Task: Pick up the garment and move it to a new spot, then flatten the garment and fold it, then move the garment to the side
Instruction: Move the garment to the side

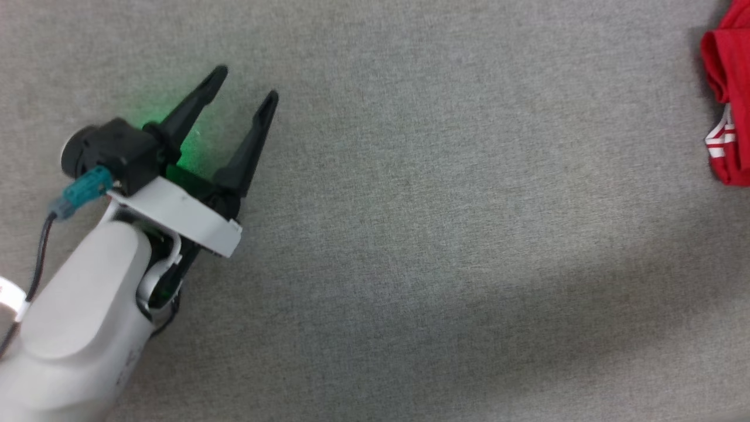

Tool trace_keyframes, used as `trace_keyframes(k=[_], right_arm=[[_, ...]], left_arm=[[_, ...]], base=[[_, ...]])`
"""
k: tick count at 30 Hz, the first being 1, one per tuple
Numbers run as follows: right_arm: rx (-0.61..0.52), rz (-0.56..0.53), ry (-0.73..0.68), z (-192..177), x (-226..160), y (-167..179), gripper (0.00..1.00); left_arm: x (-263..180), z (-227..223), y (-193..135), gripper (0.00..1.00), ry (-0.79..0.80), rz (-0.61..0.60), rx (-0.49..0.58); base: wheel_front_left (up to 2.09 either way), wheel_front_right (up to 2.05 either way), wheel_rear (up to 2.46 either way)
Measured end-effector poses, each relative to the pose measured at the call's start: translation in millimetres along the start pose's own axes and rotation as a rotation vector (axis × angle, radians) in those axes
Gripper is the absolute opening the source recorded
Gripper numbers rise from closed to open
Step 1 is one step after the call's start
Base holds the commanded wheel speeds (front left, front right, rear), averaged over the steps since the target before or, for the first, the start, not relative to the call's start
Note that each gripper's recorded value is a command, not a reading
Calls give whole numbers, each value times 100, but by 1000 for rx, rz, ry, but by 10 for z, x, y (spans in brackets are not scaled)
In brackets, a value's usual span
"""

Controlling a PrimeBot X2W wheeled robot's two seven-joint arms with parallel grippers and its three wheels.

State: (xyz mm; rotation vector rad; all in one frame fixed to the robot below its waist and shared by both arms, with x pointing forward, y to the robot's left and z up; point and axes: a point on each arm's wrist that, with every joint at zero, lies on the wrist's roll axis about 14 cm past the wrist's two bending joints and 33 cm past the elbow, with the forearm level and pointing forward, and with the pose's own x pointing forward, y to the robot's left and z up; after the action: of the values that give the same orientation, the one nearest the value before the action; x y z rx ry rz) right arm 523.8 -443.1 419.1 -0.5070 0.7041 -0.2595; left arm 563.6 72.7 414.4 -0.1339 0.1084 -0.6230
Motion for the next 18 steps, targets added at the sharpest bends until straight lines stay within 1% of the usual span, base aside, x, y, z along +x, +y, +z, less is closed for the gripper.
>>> trace_keyframes(k=[4, 8, 10, 12, 14, 18], right_arm=[[9, -21, -46, 104, -93, -113, 100], [52, -35, -136, 300, -203, -197, 100], [99, -39, -184, 381, -269, -230, 100], [118, -28, -223, 422, -334, -193, 100], [174, -6, -266, 461, -399, -92, 100], [208, 45, -345, 522, -564, 121, 100]], left_arm=[[-125, 44, 35, 100, 3, 31, -1], [-277, 111, 59, 100, 0, 65, 0], [-365, 161, 67, 100, -5, 83, 0], [-470, 217, 93, 100, -11, 108, 2], [-597, 270, 127, 100, -14, 136, 5], [-883, 374, 195, 100, -22, 197, 12]], base=[[0, 0, 0], [0, 0, 0], [0, 0, 0], [0, 0, 0], [0, 0, 0], [0, 0, 0]])
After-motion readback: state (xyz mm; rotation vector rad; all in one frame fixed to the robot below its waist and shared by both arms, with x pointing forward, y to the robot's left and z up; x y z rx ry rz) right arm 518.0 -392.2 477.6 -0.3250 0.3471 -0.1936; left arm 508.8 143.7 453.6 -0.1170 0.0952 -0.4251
